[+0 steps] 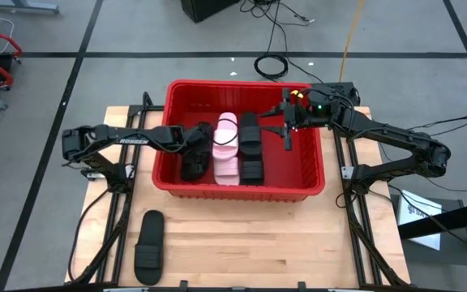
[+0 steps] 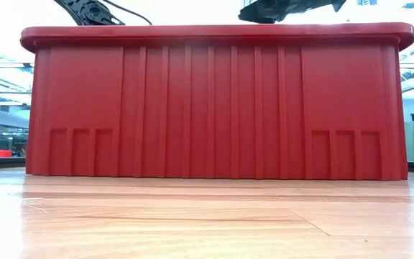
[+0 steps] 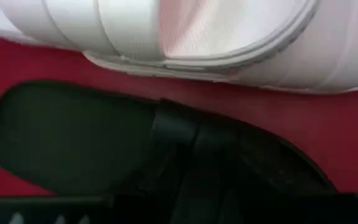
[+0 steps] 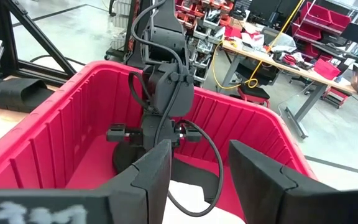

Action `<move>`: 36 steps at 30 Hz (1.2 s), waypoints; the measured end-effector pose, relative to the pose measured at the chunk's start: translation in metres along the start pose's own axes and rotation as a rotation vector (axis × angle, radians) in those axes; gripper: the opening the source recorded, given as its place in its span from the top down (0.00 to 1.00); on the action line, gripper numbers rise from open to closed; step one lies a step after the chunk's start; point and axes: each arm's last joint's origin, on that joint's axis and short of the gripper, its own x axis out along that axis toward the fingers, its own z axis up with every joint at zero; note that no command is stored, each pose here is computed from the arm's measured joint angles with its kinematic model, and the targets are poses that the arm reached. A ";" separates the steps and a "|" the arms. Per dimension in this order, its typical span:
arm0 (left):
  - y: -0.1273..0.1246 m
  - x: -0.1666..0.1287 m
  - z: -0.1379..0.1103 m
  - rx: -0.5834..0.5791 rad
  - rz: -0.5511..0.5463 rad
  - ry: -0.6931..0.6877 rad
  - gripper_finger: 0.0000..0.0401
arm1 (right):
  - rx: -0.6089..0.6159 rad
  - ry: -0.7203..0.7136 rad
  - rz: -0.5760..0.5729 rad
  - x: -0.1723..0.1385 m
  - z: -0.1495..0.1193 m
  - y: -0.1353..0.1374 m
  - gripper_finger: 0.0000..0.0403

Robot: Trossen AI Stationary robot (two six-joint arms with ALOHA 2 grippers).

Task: Pick and place slides into bin
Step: Put the black slide into the red bin

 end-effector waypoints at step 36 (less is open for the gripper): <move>0.006 -0.089 -0.015 -0.044 0.231 -0.257 0.63 | 0.007 0.006 -0.020 -0.002 -0.002 -0.005 0.62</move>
